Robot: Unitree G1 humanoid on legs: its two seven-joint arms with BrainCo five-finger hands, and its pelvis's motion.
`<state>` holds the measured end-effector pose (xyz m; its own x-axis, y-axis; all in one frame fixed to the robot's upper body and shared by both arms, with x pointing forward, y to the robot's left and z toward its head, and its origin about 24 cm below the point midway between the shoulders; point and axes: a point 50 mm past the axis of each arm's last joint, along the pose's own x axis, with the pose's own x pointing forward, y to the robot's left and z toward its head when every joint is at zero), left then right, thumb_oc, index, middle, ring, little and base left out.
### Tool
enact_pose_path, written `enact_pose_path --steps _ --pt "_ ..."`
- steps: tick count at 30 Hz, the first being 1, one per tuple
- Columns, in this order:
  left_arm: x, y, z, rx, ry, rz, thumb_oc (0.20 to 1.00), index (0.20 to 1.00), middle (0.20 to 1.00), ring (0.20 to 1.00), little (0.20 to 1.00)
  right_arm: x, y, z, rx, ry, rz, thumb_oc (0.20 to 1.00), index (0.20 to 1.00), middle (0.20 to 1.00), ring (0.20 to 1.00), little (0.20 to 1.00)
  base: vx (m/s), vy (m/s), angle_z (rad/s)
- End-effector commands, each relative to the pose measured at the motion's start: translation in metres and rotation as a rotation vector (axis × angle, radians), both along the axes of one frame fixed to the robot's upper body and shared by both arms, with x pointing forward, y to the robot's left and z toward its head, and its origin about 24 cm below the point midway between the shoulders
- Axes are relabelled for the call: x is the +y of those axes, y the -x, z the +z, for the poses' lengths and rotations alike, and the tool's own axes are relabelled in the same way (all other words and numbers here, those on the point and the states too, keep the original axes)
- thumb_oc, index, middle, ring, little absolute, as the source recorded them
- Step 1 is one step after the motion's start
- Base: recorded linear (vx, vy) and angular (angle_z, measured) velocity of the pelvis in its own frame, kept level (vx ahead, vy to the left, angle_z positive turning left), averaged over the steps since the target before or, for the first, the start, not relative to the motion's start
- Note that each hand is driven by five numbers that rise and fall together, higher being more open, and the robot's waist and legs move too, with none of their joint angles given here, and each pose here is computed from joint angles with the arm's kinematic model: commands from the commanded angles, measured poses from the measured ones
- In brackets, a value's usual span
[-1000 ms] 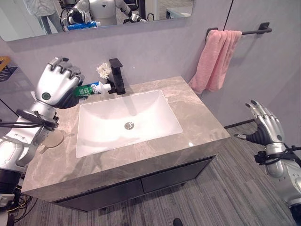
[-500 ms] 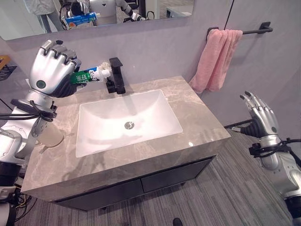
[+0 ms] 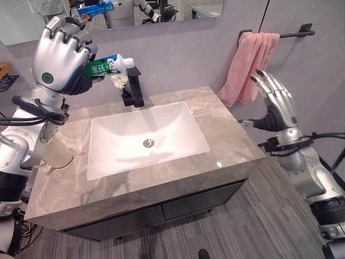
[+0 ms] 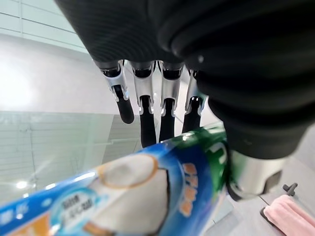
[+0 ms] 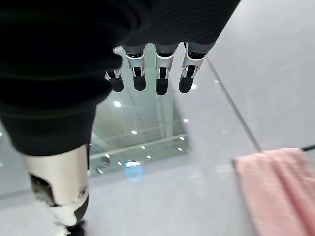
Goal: Put brush and paste in cup on sink, flatten towel.
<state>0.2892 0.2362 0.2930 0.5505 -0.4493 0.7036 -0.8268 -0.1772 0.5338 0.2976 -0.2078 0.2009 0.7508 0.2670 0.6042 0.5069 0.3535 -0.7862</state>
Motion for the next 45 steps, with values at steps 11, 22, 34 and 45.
enact_pose_path --steps 11,22,34,45 --pt "0.02 0.02 0.063 -0.227 -0.08 0.124 0.2 0.2 0.2 0.2 0.2 0.013 0.004 -0.002 0.035 -0.053 0.086 1.0 1.0 1.0 1.0 1.0 0.0 0.0 0.03" --pt "0.075 0.046 0.059 -0.214 -0.101 0.358 0.2 0.2 0.2 0.2 0.2 -0.071 0.046 -0.079 0.288 -0.051 -0.265 1.0 1.0 1.0 1.0 1.0 0.01 0.007 0.04" --pt "0.129 0.071 0.04 -0.149 -0.081 0.568 0.2 0.2 0.2 0.2 0.2 -0.183 0.121 -0.138 0.372 -0.357 -0.877 1.0 1.0 1.0 1.0 1.0 0.01 0.028 0.04" --pt "0.145 0.073 0.037 -0.054 -0.142 0.639 0.2 0.2 0.2 0.2 0.2 -0.2 0.17 -0.231 0.591 -0.938 -1.164 1.0 1.0 1.0 1.0 1.0 -0.01 0.015 0.01"
